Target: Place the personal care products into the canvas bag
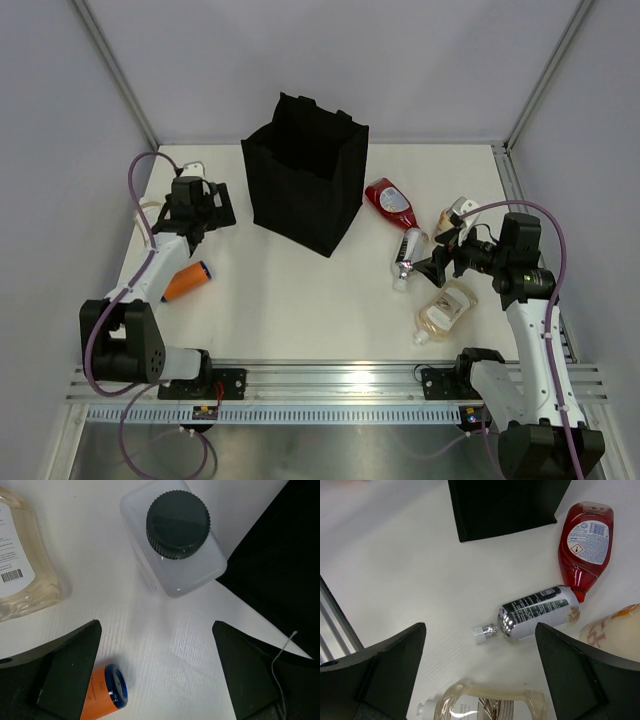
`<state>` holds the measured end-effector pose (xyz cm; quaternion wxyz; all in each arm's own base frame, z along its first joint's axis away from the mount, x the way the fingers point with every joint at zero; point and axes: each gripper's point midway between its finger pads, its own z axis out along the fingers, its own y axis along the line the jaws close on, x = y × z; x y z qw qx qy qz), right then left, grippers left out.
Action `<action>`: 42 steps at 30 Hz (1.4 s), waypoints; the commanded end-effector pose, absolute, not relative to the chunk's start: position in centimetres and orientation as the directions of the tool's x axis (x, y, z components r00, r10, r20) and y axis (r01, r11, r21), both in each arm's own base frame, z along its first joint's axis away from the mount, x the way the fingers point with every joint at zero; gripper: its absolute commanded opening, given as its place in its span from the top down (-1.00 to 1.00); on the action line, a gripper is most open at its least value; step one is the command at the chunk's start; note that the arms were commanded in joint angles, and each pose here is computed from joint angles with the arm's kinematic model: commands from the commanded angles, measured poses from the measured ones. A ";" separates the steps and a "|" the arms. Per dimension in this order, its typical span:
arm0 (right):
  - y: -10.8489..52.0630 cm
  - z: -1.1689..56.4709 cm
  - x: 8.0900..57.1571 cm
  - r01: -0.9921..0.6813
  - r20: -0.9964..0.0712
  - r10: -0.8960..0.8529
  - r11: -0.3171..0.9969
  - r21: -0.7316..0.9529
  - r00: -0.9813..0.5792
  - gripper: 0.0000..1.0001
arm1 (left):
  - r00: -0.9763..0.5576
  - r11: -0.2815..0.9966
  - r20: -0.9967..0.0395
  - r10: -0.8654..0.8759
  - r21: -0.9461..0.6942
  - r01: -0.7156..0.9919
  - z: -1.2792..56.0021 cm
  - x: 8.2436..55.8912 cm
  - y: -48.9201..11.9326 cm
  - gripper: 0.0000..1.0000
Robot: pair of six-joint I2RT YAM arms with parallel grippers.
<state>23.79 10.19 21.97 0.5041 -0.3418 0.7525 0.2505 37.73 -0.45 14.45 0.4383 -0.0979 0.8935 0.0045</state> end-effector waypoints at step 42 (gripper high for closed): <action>9.7 22.3 23.6 -0.786 -0.946 -0.268 0.618 -0.024 -0.182 -0.99 | -0.265 0.933 -0.895 -0.360 -0.353 -0.075 27.4 39.6 -3.7 1.00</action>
